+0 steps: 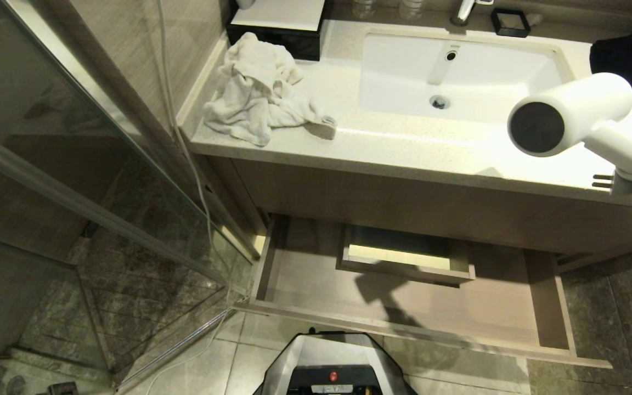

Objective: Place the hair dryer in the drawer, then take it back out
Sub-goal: Put it into the drawer

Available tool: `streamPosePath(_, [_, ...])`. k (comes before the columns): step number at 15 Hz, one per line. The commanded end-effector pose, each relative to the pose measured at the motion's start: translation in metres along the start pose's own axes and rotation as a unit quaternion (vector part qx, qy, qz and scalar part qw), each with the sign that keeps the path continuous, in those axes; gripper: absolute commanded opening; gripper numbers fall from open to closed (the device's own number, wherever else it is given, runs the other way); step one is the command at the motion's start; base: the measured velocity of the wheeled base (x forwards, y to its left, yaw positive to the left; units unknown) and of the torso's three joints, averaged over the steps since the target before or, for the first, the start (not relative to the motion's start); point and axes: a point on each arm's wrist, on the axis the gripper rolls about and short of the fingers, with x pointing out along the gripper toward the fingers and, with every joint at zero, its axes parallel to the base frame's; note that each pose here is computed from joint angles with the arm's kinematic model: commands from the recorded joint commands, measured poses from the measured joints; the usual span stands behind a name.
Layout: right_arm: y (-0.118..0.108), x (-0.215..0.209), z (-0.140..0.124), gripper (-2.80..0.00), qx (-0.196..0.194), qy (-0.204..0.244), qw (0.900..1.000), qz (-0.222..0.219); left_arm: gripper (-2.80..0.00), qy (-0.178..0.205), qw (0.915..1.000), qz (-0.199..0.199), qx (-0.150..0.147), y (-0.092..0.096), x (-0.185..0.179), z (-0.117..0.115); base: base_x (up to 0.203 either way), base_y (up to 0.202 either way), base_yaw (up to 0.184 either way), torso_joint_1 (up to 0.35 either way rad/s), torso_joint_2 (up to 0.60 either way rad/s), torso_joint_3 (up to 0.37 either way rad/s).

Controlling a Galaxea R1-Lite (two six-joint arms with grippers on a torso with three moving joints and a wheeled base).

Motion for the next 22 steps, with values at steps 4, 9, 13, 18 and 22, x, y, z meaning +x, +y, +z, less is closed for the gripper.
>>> streamPosePath(4, [0.000, -0.001, -0.004, -2.80, 0.006, 0.012, 1.000, -0.002, -2.80, 0.001, 1.0000, 0.000, 0.000, 0.000, 0.000, 0.000, 0.000, 0.000, 0.000, -0.027, 0.08, 0.039])
streamPosePath(9, [0.003, -0.008, -0.012, -2.80, 0.014, 0.027, 1.000, -0.006, -2.80, 0.000, 1.0000, 0.000, 0.000, 0.000, 0.000, 0.000, 0.000, 0.000, 0.000, -0.165, 0.31, 0.135])
streamPosePath(13, [0.006, -0.012, -0.017, -2.80, 0.019, 0.038, 0.999, -0.008, -2.80, 0.000, 1.0000, 0.000, 0.000, 0.000, 0.000, 0.000, 0.000, 0.000, 0.000, -0.170, 0.31, 0.138])
streamPosePath(18, [0.009, -0.019, -0.025, -2.80, 0.028, 0.050, 0.998, -0.018, -2.80, 0.000, 1.0000, 0.000, 0.000, 0.000, 0.000, 0.000, 0.000, 0.000, 0.000, -0.183, 0.32, 0.135])
streamPosePath(22, [0.013, -0.029, -0.034, -2.80, 0.042, 0.071, 0.996, -0.030, -2.80, 0.000, 1.0000, 0.000, 0.000, 0.000, 0.000, 0.000, 0.000, 0.000, 0.000, -0.193, 0.33, 0.140])
